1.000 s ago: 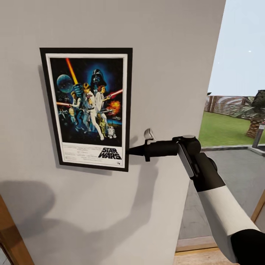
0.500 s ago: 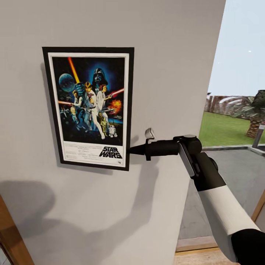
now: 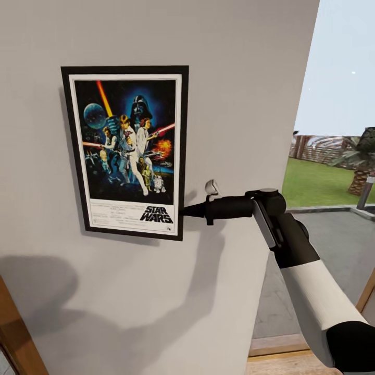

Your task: Pick up the poster from the kitchen countertop and hang it on one of the wall nails in the kitchen.

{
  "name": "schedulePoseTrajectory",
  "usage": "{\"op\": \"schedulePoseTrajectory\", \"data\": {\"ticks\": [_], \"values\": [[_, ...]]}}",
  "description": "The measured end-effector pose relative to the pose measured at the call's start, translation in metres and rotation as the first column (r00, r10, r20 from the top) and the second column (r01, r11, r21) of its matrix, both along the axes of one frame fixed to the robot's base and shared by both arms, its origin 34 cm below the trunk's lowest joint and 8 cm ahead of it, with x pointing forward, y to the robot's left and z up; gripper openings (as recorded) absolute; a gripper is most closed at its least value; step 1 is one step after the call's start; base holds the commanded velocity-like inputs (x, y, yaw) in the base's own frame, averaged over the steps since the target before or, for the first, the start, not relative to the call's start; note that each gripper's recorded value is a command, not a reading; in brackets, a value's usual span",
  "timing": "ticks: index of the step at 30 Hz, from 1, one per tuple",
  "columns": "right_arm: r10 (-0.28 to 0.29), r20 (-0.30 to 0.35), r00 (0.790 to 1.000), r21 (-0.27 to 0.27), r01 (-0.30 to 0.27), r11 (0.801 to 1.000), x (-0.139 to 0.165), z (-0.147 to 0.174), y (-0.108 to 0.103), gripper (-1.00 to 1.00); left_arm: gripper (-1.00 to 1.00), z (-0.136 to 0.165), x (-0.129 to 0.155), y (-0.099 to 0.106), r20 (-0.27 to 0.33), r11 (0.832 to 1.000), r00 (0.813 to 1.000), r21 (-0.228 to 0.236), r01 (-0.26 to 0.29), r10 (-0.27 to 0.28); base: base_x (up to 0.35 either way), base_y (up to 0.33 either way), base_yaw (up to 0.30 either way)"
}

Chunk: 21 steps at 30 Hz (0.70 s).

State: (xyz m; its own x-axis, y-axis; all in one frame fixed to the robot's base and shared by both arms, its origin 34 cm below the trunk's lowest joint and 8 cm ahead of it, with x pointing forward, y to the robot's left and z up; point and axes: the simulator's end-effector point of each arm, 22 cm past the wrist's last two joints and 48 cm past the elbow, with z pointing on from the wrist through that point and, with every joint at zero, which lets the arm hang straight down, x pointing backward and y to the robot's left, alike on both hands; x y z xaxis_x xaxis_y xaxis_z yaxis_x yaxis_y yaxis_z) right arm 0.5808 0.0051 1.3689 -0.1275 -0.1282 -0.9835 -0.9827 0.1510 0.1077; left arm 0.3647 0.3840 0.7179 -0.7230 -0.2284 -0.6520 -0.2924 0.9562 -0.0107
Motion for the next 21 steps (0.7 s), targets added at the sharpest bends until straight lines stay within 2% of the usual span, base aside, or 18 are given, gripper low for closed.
{"op": "schedulePoseTrajectory", "data": {"ticks": [21], "values": [[0.0, -0.002, 1.0, 0.0, 0.0, 1.0, -0.0002, 0.0001, 0.0, -1.0, 1.0, 0.0, 0.0, 0.0, 0.0, 1.0, 1.0, 0.0, 0.0, 0.0, 0.027, 0.058, 0.0]]}}
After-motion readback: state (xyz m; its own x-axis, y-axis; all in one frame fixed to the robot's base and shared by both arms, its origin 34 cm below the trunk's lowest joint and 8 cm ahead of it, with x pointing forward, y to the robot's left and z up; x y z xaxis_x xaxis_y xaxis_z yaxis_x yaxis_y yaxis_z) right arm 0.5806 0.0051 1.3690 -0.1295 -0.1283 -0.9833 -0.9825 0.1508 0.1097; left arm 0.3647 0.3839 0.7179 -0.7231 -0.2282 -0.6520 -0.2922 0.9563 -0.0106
